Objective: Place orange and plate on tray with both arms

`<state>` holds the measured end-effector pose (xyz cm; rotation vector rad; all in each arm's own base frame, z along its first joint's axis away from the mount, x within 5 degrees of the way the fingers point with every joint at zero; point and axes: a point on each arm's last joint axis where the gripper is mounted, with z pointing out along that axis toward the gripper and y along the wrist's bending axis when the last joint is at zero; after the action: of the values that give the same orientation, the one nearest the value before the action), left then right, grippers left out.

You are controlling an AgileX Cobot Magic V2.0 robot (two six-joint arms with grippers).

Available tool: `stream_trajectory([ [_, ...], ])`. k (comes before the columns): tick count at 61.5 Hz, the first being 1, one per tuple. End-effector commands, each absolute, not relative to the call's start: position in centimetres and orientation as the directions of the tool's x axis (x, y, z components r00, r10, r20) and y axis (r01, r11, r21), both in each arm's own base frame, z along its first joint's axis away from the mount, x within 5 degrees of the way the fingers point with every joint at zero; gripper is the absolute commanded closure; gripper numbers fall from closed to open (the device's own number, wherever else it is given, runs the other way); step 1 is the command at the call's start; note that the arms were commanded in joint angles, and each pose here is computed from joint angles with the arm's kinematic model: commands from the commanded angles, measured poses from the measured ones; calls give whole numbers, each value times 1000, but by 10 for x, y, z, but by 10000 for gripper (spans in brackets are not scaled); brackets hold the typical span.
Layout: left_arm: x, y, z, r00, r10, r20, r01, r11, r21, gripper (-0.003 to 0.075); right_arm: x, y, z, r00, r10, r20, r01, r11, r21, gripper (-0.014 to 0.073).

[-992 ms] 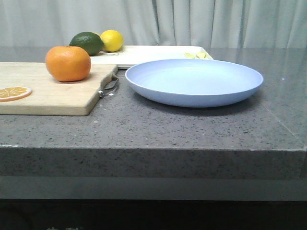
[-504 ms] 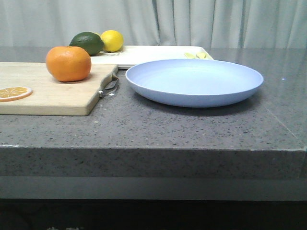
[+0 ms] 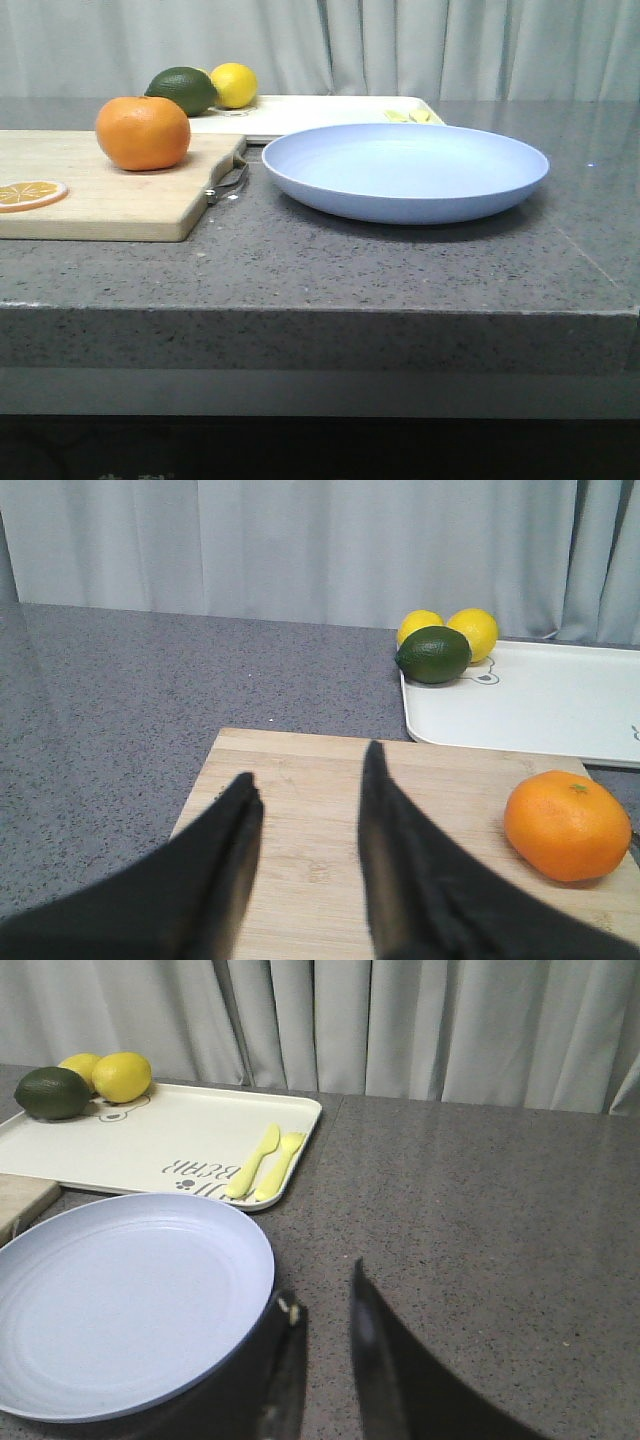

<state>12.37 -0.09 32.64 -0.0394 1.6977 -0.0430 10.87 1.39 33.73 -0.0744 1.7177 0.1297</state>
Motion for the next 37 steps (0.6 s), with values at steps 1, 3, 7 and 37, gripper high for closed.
stream_trajectory([
  [1, 124, -1, 346, -7, -60, -998, 7, 998, -60, 196, 110, 13, 356, -38, 41, -998, -115, 992, 45, 223],
  [3, 124, -1, 346, -7, -60, -998, 7, 998, -60, 136, 110, 13, 356, -38, 41, -998, -115, 992, 45, 147],
  [7, 124, -1, 346, -7, -60, -998, 7, 998, -60, 33, 110, 13, 356, -38, 41, -998, -115, 992, 45, 27],
  [37, 124, -1, 349, 18, -82, -996, 11, 997, -82, 38, 110, 13, 355, -47, 39, -998, -115, 992, 45, -48],
])
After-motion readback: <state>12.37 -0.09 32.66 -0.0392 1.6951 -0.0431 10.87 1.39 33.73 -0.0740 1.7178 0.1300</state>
